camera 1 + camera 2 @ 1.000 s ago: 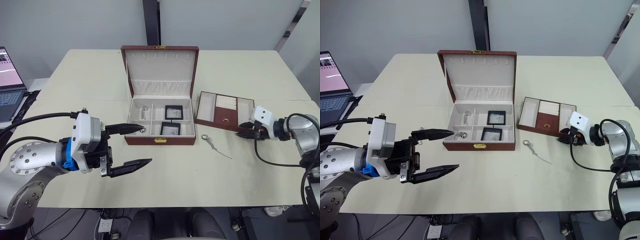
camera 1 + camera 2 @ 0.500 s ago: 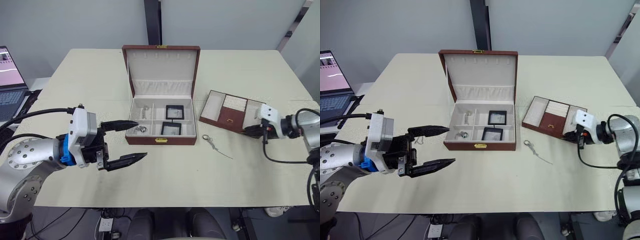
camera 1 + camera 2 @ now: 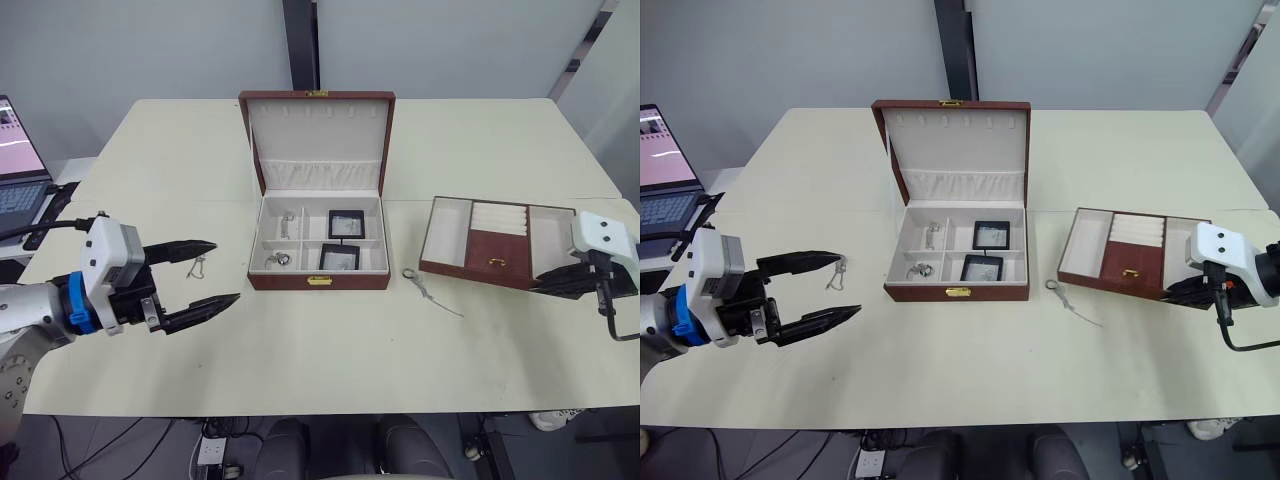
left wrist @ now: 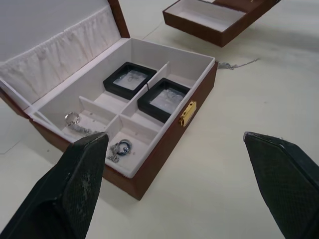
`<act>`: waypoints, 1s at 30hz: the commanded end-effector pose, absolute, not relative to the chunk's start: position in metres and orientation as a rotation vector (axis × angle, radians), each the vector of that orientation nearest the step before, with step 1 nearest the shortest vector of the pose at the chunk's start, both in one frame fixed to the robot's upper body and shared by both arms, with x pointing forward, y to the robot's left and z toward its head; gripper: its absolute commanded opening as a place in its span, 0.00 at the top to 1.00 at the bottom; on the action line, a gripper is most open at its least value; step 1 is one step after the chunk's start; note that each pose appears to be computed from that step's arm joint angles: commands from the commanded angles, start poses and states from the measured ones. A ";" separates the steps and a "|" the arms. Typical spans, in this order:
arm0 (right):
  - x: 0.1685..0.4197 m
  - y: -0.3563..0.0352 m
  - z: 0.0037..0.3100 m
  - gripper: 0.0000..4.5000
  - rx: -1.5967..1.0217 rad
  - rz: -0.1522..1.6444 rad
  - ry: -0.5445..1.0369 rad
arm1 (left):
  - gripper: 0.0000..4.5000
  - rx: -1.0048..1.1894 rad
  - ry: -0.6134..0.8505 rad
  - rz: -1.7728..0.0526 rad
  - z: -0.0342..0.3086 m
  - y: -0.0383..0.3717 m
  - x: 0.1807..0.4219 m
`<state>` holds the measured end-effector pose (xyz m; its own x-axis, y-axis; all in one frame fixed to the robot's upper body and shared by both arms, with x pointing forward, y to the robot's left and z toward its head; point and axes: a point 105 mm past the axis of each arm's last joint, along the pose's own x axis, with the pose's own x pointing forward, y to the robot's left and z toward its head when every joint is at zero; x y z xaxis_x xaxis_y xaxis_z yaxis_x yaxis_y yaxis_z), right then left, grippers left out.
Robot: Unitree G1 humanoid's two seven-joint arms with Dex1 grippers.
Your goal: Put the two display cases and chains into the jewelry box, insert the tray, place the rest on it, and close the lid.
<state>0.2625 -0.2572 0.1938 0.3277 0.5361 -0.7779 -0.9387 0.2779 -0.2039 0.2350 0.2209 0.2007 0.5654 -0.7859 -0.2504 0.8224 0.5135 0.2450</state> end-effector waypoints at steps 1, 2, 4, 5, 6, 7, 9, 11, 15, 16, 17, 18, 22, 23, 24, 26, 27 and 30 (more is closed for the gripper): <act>0.255 -0.230 0.216 1.00 -0.791 1.154 0.572 | 0.00 0.411 0.101 -0.955 0.210 0.228 0.232; 0.256 -0.221 0.218 1.00 -0.796 1.175 0.555 | 0.00 0.414 0.106 -0.952 0.209 0.230 0.232; 0.257 -0.210 0.219 1.00 -0.795 1.197 0.534 | 0.00 0.418 0.108 -0.944 0.209 0.232 0.233; 0.259 -0.202 0.219 1.00 -0.786 1.213 0.519 | 0.00 0.419 0.109 -0.938 0.209 0.233 0.233; 0.262 -0.194 0.219 1.00 -0.775 1.224 0.505 | 0.00 0.420 0.110 -0.933 0.209 0.234 0.233; 0.266 -0.185 0.219 1.00 -0.767 1.233 0.492 | 0.00 0.420 0.109 -0.927 0.210 0.235 0.234; 0.273 -0.174 0.217 1.00 -0.765 1.246 0.481 | 0.00 0.421 0.107 -0.921 0.210 0.236 0.234; 0.281 -0.161 0.213 1.00 -0.756 1.252 0.478 | 0.00 0.422 0.105 -0.915 0.210 0.237 0.234; 0.295 -0.130 0.205 1.00 -0.756 1.294 0.455 | 0.00 0.421 0.104 -0.898 0.212 0.240 0.234; 0.298 -0.125 0.204 1.00 -0.752 1.296 0.450 | 0.00 0.419 0.103 -0.895 0.212 0.240 0.234; 0.302 -0.117 0.204 1.00 -0.747 1.302 0.442 | 0.00 0.419 0.104 -0.893 0.212 0.241 0.234; 0.306 -0.110 0.203 1.00 -0.747 1.308 0.433 | 0.00 0.420 0.104 -0.891 0.212 0.241 0.234; 0.316 -0.088 0.200 1.00 -0.733 1.334 0.420 | 0.00 0.420 0.102 -0.882 0.214 0.242 0.234; 0.319 -0.083 0.199 1.00 -0.734 1.337 0.417 | 0.00 0.421 0.100 -0.879 0.214 0.242 0.233; 0.321 -0.080 0.198 1.00 -0.736 1.339 0.415 | 0.00 0.421 0.100 -0.876 0.215 0.242 0.233; 0.325 -0.074 0.197 1.00 -0.734 1.343 0.410 | 0.00 0.422 0.099 -0.873 0.216 0.243 0.233; 0.326 -0.071 0.197 1.00 -0.734 1.347 0.406 | 0.00 0.422 0.100 -0.870 0.216 0.244 0.232; 0.328 -0.061 0.197 1.00 -0.733 1.366 0.392 | 0.00 0.424 0.102 -0.864 0.216 0.245 0.232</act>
<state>0.3273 -0.0675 0.1799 0.1647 0.7228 -0.6711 -0.9828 0.0622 -0.1741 0.2341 0.2441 0.2056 0.6392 -0.7209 -0.2678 0.7677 0.5778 0.2772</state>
